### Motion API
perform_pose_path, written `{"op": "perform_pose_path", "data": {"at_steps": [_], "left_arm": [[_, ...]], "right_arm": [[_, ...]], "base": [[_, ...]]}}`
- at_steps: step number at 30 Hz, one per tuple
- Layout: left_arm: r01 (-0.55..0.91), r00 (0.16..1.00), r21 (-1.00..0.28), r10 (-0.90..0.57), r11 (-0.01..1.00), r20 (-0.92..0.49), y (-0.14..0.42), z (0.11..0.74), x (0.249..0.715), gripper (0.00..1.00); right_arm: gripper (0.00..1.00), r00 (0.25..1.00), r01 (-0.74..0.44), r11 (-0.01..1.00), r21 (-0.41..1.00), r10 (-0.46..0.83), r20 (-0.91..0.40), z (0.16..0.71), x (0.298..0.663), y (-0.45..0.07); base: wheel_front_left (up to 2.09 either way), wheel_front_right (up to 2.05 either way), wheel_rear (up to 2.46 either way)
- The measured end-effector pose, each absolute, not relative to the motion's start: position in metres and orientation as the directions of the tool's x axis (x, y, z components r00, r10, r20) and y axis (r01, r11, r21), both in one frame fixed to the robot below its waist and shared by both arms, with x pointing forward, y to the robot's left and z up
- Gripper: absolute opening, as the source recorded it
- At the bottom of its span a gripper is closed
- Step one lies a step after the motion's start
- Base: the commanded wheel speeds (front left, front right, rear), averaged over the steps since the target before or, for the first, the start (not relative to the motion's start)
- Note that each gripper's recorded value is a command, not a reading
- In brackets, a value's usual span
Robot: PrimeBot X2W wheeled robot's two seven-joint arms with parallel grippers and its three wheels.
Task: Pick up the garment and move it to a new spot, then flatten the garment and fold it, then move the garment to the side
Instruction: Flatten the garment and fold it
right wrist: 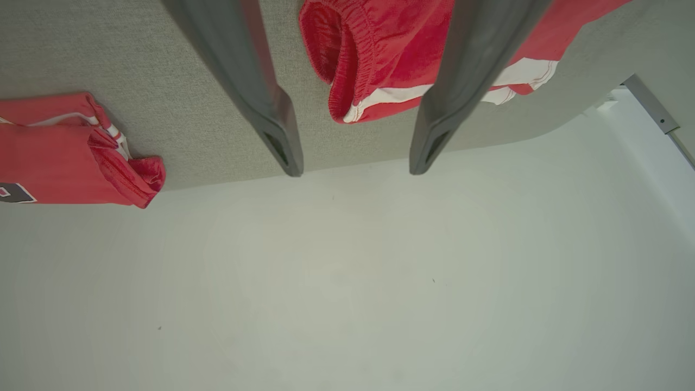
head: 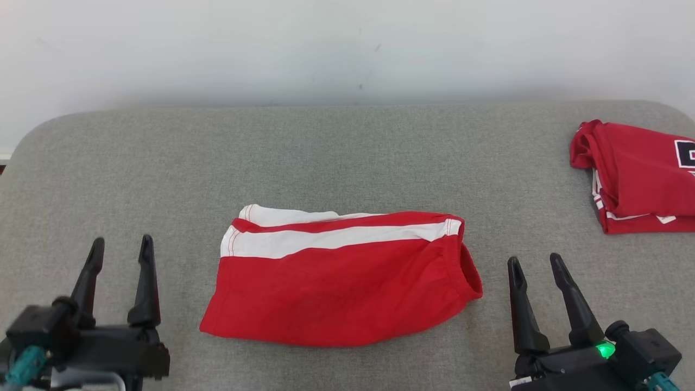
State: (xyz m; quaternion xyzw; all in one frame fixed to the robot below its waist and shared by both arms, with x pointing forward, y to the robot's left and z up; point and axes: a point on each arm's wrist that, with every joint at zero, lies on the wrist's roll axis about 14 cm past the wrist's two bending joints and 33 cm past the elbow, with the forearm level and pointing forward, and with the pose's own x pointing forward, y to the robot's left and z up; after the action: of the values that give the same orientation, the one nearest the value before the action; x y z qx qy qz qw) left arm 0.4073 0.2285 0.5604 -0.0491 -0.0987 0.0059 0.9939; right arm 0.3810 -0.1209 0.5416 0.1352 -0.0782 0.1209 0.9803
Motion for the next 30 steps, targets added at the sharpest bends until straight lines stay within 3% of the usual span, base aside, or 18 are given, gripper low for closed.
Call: {"op": "perform_pose_path", "data": {"at_steps": [17,30], "left_arm": [[-0.02,0.992,-0.068,0.028,0.997,0.12,0.223,0.521,0.357,1.0],[-0.016,0.996,-0.076,0.023,0.997,0.091,0.216,0.509,0.349,1.0]], "right_arm": [[1.0,0.978,-0.204,0.945,0.258,0.185,0.097,0.51,0.358,-0.13],[1.0,0.981,-0.194,0.946,0.259,0.183,0.066,0.499,0.354,-0.13]], "base": [[0.0,0.0,0.0],[0.0,0.0,0.0]]}}
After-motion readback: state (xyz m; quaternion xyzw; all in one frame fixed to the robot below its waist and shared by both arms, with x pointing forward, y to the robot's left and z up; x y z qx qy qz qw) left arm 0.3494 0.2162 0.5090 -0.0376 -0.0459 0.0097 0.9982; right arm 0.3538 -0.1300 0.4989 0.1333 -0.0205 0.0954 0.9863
